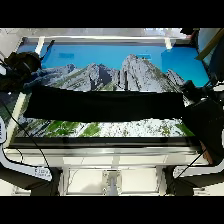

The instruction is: Fold the clothes and pants, and hang the long-sleeved shirts on hangers.

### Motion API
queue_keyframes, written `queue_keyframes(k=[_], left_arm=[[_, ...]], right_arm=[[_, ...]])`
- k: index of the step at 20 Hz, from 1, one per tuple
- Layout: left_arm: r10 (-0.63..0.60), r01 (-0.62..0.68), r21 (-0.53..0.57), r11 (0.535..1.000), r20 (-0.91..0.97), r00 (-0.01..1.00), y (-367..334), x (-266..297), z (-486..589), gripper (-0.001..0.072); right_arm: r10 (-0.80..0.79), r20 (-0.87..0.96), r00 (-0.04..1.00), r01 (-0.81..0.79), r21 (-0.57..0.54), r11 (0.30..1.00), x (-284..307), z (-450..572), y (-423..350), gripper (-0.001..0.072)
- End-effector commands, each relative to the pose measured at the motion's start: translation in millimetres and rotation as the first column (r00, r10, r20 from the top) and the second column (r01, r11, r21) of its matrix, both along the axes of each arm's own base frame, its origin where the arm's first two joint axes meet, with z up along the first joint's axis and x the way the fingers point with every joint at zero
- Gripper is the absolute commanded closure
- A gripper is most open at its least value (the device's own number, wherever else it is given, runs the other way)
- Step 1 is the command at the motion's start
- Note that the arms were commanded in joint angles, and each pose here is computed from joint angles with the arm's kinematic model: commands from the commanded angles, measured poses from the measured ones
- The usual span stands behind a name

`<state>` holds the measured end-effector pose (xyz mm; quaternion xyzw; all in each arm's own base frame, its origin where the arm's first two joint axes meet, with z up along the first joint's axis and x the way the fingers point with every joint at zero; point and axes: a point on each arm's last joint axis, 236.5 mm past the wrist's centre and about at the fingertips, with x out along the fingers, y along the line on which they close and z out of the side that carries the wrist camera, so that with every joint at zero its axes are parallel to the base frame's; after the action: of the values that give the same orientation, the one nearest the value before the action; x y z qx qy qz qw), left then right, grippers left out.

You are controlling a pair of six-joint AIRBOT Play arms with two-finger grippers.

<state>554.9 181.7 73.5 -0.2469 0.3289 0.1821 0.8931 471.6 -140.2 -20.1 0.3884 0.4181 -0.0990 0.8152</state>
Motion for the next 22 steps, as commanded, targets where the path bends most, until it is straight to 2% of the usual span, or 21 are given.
queue_keyframes(k=[1, 2, 4, 7, 8, 9, 10, 13, 17, 20, 22], left_arm=[[0.01, -0.01, 0.002, 1.0, 0.121, 0.993, -2.7, 13.4, 50.3, 0.0086], [0.004, -0.005, 0.011, 1.0, 0.146, 0.989, -6.2, 12.2, 65.3, 0.0086], [-0.017, 0.012, 0.028, 1.0, 0.193, 0.981, -18.7, 8.7, 93.8, 0.0086], [-0.109, 0.086, 0.106, 0.991, 0.232, 0.967, -47.1, 4.7, 128.4, 0.0085], [-0.147, 0.116, 0.137, 0.984, 0.242, 0.959, -58.4, 3.4, 138.9, 0.0085], [-0.198, 0.156, 0.182, 0.971, 0.246, 0.949, -71.7, 2.1, 149.2, 0.0085], [-0.267, 0.207, 0.245, 0.947, 0.245, 0.932, -88.7, 0.3, 161.1, 0.0085], [-0.431, 0.331, 0.364, 0.87, 0.24, 0.87, -147.2, -4.4, 186.8, 0.0085], [-0.519, 0.415, 0.371, 0.831, 0.246, 0.819, -203.7, -6.3, 191.9, 0.0085], [-0.548, 0.445, 0.369, 0.816, 0.246, 0.8, -223.7, -7.3, 191.4, 0.0085], [-0.554, 0.455, 0.366, 0.812, 0.24, 0.797, -227.7, -8.2, 190.0, 0.0085]], right_arm=[[0.035, -0.059, 0.998, -0.035, 0.002, 0.999, -17.5, 8.9, -18.0, 0.0356], [0.055, -0.106, 0.993, -0.054, 0.009, 0.998, -31.7, 6.7, -23.2, 0.0354], [0.095, -0.194, 0.976, -0.083, 0.07, 0.994, -59.6, -2.6, -21.4, 0.0281], [0.132, -0.243, 0.961, -0.106, 0.119, 0.987, -74.3, -20.3, -23.4, 0.0252], [0.134, -0.256, 0.957, -0.1, 0.141, 0.985, -75.4, -27.9, -24.0, 0.02], [0.162, -0.259, 0.952, -0.122, 0.163, 0.979, -74.7, -35.4, -23.4, 0.011], [0.201, -0.265, 0.943, -0.156, 0.183, 0.971, -75.0, -41.6, -22.8, 0.009], [0.316, -0.278, 0.907, -0.254, 0.237, 0.938, -71.0, -55.0, -21.0, 0.0091], [0.462, -0.229, 0.857, -0.392, 0.291, 0.873, -63.3, -57.2, -15.9, 0.0113], [0.51, -0.219, 0.832, -0.435, 0.314, 0.844, -62.2, -63.6, -15.4, 0.0116], [0.546, -0.227, 0.807, -0.445, 0.373, 0.814, -70.0, -76.3, -7.5, 0.0133]])
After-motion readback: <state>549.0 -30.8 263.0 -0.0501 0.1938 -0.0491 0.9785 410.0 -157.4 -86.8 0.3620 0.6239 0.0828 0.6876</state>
